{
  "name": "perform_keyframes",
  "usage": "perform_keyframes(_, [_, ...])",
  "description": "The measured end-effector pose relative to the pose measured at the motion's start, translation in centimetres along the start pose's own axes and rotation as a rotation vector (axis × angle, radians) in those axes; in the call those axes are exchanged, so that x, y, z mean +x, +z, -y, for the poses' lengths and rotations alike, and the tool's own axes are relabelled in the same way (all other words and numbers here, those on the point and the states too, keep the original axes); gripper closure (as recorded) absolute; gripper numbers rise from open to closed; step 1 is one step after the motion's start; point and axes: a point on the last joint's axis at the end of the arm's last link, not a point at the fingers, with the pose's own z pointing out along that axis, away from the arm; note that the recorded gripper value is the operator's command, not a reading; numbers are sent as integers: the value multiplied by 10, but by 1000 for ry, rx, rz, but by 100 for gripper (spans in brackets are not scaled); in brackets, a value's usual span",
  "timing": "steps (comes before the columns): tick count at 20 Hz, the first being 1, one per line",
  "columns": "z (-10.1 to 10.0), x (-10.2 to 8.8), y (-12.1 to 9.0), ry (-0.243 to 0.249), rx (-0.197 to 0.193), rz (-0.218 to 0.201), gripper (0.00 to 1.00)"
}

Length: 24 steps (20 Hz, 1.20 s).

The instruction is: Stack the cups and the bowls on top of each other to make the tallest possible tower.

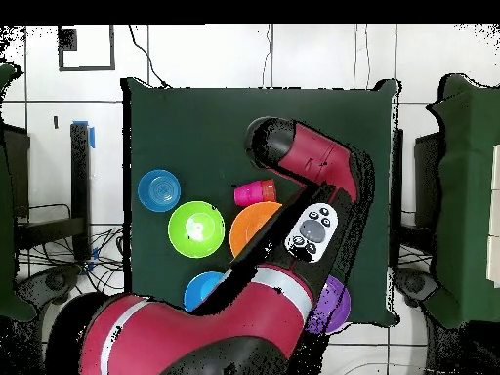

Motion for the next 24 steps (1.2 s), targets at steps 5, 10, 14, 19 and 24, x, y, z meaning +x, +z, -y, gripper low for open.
perform_keyframes(5, [6,10,5,10,6,-38,100])
perform_keyframes(10, [19,21,13,19,29,-73,100])
perform_keyframes(14, [38,33,22,27,62,-111,100])
perform_keyframes(19, [72,40,31,25,121,-135,100])
perform_keyframes(24, [101,41,41,26,165,-151,100])
